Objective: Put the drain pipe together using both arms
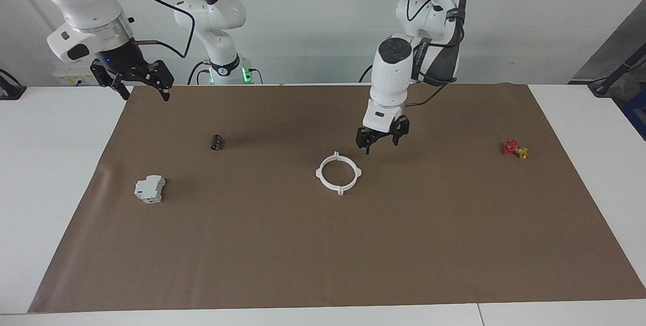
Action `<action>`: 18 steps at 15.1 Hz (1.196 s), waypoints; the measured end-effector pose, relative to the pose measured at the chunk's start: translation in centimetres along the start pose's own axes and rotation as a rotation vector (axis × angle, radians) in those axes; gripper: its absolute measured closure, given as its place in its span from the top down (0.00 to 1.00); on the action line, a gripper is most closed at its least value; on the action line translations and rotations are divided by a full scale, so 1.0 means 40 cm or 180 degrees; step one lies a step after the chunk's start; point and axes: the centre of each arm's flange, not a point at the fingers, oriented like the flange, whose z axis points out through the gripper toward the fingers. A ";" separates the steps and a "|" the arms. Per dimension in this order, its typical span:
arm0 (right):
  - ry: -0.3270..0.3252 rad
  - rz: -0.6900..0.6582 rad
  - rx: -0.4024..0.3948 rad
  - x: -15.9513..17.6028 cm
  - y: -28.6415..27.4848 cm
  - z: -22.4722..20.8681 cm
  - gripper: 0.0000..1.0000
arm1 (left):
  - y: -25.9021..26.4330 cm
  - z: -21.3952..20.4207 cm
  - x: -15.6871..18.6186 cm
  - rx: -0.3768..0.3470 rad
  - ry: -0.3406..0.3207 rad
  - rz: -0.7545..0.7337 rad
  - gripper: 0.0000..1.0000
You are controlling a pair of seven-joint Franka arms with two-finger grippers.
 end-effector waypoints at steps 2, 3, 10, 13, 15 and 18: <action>0.0000 0.0000 0.0000 0.000 0.000 0.000 1.00 | -0.117 -0.038 0.063 0.0051 -0.0054 0.0044 1.00; 0.0000 0.0000 0.0000 0.000 0.000 0.000 1.00 | -0.178 -0.048 0.096 0.0066 -0.0077 0.0106 1.00; 0.0000 0.0000 0.0000 0.000 0.000 0.000 1.00 | -0.556 -0.083 0.244 0.0055 -0.0185 0.0282 1.00; 0.0000 0.0000 0.0000 0.000 0.000 0.000 1.00 | -0.669 -0.127 0.232 -0.0008 -0.0334 0.0502 1.00; 0.0000 0.0000 0.0000 0.000 0.000 0.000 1.00 | -0.700 -0.138 0.222 -0.0013 -0.0400 0.0575 1.00; 0.0000 0.0000 0.0000 0.000 0.000 0.000 1.00 | -0.697 -0.142 0.219 -0.0015 -0.0399 0.0602 1.00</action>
